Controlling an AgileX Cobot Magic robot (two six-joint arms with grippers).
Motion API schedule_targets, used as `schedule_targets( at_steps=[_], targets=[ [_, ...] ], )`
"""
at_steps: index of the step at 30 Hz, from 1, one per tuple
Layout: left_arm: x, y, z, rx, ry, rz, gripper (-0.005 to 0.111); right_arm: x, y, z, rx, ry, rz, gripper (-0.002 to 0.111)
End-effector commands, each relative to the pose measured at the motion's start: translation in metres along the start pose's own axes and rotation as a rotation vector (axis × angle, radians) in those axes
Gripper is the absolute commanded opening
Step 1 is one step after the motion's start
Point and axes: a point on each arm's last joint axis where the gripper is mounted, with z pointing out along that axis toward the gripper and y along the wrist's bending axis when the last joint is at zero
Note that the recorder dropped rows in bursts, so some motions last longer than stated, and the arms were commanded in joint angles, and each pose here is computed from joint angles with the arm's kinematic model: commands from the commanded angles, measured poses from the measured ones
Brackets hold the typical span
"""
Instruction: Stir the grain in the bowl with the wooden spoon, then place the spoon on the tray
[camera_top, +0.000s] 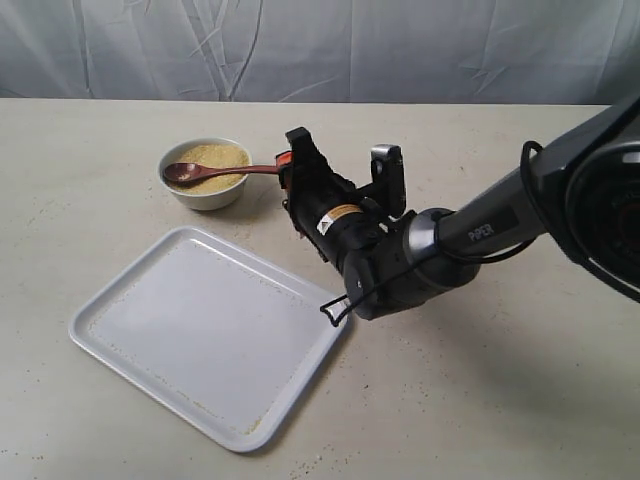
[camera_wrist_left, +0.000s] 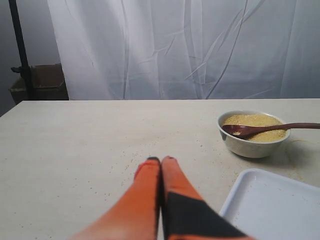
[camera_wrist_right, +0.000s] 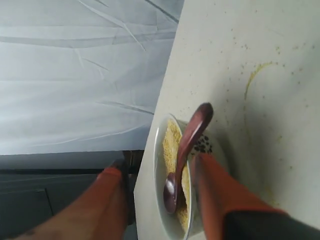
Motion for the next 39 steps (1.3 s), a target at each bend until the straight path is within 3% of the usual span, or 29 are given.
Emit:
schedule_targets(
  at_steps=[1, 7, 24, 27, 34, 39],
  targets=[
    [0.0, 0.0, 0.0, 0.006, -0.009, 0.0, 0.0, 0.01, 0.004, 0.017, 0.022, 0.027, 0.013, 0.042],
    [0.0, 0.0, 0.0, 0.006, -0.009, 0.0, 0.0, 0.016, -0.006, 0.037, 0.077, 0.015, 0.061, 0.042],
    [0.0, 0.0, 0.0, 0.006, -0.009, 0.0, 0.0, 0.005, -0.014, 0.062, 0.046, -0.079, 0.088, 0.042],
    [0.0, 0.0, 0.0, 0.006, -0.009, 0.0, 0.0, 0.005, -0.018, 0.063, 0.058, -0.084, 0.082, 0.034],
    [0.0, 0.0, 0.0, 0.006, -0.009, 0.0, 0.0, 0.004, -0.019, 0.064, 0.048, -0.097, 0.083, 0.001],
    [0.0, 0.0, 0.0, 0.006, -0.006, 0.0, 0.0, 0.002, -0.015, 0.063, 0.007, -0.122, 0.085, -0.001]
  ],
)
